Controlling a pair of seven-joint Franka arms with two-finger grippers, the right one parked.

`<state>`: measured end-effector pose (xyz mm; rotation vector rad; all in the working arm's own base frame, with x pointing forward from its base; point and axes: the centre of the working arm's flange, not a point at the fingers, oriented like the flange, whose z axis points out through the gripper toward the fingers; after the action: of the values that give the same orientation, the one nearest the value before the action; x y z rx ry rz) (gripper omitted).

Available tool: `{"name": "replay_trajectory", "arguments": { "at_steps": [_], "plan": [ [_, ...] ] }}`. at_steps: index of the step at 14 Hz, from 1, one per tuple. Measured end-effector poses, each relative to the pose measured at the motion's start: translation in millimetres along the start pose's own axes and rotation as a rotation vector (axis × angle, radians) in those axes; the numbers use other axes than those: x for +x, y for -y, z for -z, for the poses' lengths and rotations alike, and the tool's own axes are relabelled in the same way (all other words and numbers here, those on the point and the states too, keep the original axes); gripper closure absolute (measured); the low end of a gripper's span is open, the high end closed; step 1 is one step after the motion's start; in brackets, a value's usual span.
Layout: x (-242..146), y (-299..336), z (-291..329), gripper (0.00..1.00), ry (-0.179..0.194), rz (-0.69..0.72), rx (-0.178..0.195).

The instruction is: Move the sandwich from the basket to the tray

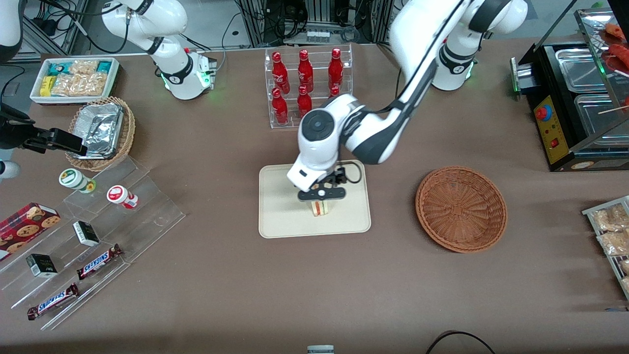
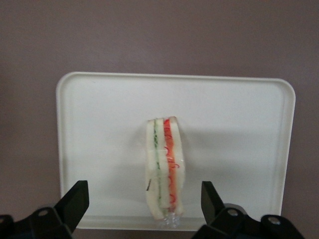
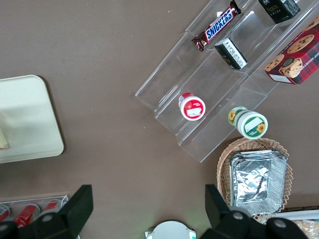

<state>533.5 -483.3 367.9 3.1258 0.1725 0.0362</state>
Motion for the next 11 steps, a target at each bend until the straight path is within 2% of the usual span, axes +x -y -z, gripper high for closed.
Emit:
{"name": "replay_trajectory", "arguments": {
  "at_steps": [5, 8, 11],
  "plan": [
    [55.8, 132.0, 129.3, 0.0, 0.022, 0.176, 0.07],
    [74.2, 205.6, 161.4, 0.0, 0.055, 0.133, 0.098],
    [81.7, 274.5, 180.4, 0.0, 0.07, 0.057, 0.103]
  ]
}}
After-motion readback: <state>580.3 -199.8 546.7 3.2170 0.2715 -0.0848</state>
